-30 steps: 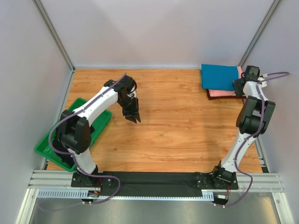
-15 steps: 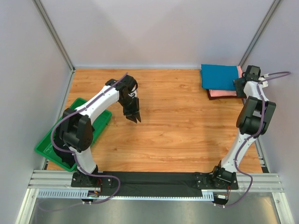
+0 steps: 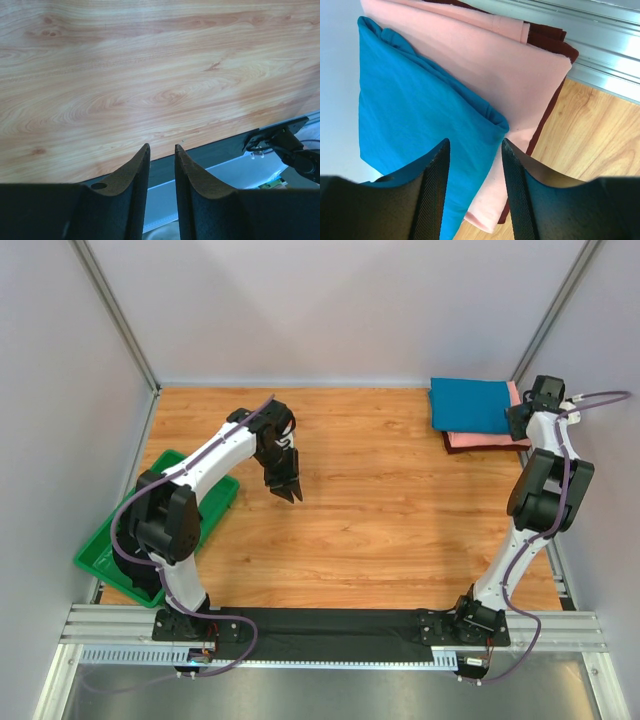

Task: Fold and stack the t-shirts
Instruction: Neatly place the folded tshirt to the corner

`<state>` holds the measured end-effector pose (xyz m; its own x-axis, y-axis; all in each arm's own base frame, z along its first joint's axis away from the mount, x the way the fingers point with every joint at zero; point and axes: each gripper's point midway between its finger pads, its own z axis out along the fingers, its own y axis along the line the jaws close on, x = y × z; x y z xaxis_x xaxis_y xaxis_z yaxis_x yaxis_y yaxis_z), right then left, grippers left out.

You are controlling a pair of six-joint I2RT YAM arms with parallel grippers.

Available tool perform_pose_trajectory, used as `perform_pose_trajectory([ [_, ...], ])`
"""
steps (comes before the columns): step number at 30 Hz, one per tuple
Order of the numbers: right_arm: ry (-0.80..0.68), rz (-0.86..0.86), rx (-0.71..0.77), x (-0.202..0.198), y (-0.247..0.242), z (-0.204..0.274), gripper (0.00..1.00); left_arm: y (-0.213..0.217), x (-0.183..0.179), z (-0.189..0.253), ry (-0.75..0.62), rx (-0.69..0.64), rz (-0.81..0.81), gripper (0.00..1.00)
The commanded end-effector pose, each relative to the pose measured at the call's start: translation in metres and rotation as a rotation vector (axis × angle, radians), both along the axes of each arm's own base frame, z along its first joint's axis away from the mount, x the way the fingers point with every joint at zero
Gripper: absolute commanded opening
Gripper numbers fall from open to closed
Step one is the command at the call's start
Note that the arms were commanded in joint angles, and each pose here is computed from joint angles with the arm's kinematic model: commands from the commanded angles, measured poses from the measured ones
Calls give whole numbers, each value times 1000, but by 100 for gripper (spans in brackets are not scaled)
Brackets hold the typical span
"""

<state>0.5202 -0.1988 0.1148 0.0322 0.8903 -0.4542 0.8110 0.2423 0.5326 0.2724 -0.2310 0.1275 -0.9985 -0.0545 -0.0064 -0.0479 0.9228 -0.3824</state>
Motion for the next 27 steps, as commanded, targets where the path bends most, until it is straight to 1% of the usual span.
perform_pose_trajectory([
  [1,-52,-53,-5,4,-12,18,48,-4,3,7,-17,-18,-17,33],
  [5,-22,-67,1,-3,-12,2,50,-2,1,5,-15,-10,-15,33],
  [9,-19,-64,5,-1,-12,-6,52,-1,-1,3,-8,-5,-14,33],
  [16,-29,-69,11,6,-14,-14,51,-1,0,3,-10,-4,-7,33],
  [25,-16,-83,14,7,-16,-27,46,2,-2,2,-7,9,-4,33],
  [27,-24,-88,5,8,-18,-26,39,4,-3,2,-10,13,-4,32],
])
